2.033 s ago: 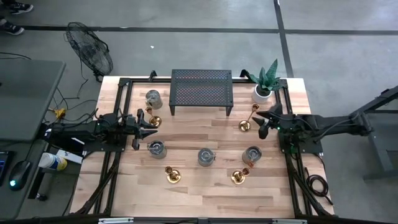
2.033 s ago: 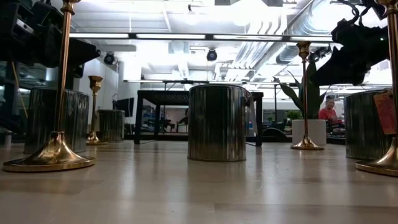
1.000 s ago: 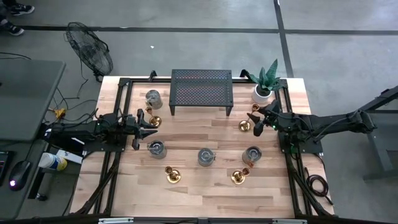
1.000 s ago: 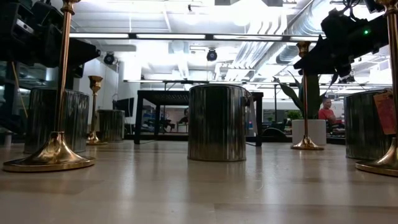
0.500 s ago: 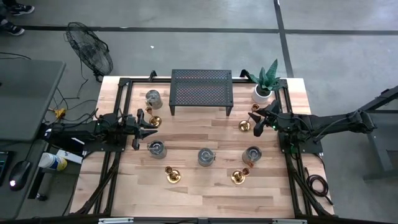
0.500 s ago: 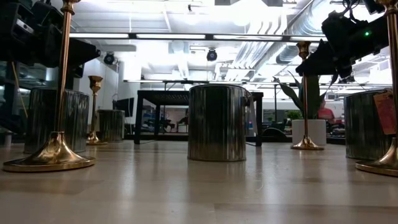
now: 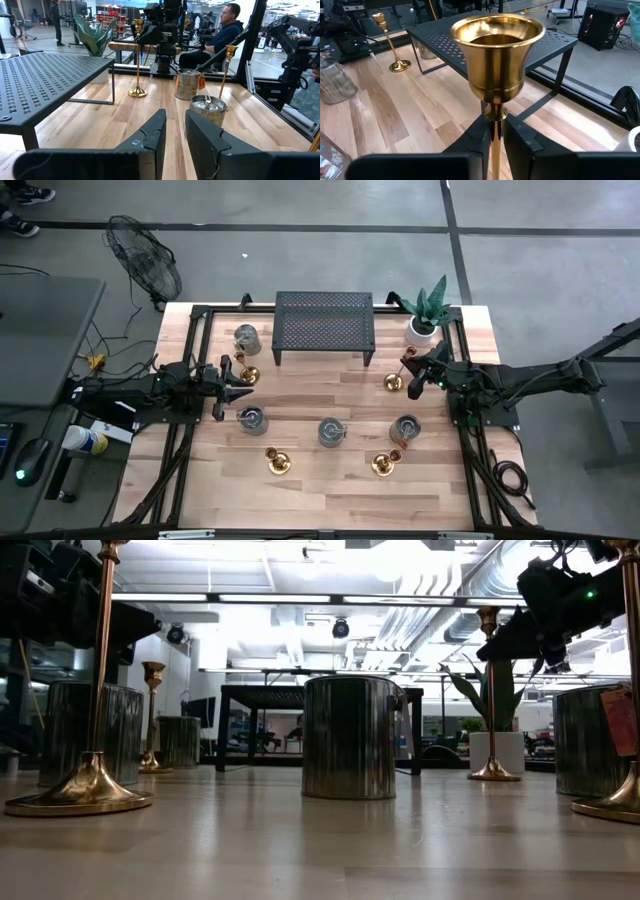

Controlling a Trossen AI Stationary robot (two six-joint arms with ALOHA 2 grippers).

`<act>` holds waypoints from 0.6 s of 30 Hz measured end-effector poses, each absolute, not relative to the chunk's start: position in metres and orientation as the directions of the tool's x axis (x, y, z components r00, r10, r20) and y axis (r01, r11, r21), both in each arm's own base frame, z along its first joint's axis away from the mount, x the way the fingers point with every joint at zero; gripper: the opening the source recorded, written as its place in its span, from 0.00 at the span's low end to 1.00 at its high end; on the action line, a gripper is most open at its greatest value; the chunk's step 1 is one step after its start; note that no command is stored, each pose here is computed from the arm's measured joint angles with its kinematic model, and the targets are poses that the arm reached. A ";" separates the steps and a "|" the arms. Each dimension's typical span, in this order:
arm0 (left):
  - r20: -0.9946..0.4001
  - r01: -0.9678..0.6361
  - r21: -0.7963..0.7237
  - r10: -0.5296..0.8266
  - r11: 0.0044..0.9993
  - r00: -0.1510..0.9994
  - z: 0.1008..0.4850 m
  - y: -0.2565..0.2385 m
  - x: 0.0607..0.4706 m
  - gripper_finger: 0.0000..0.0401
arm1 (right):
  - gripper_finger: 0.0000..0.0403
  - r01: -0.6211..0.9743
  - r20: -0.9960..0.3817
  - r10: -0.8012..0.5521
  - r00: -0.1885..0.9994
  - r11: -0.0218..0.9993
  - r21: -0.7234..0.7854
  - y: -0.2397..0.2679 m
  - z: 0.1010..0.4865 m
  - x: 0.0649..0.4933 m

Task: Pick & Place candle stick holders
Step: Put the gold candle holder on the shelf

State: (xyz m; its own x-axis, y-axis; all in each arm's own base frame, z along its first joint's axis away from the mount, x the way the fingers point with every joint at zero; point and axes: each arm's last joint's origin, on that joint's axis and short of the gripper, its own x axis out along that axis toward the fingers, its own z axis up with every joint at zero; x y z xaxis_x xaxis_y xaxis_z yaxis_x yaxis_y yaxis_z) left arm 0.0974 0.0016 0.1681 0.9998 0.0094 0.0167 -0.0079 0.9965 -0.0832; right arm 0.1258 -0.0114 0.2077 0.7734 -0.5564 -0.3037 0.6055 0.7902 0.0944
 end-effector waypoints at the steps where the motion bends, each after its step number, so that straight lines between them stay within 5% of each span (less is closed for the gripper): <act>1: 0.017 -0.008 -0.083 0.010 0.997 1.000 0.168 0.002 0.097 0.18 | 0.06 0.606 -0.304 -0.557 0.773 0.790 0.094 -0.011 0.208 0.126; 18: 0.017 -0.008 -0.083 0.009 0.996 1.000 0.168 0.002 0.097 0.18 | 0.03 0.605 -0.307 -0.555 0.773 0.791 0.092 -0.011 0.215 0.126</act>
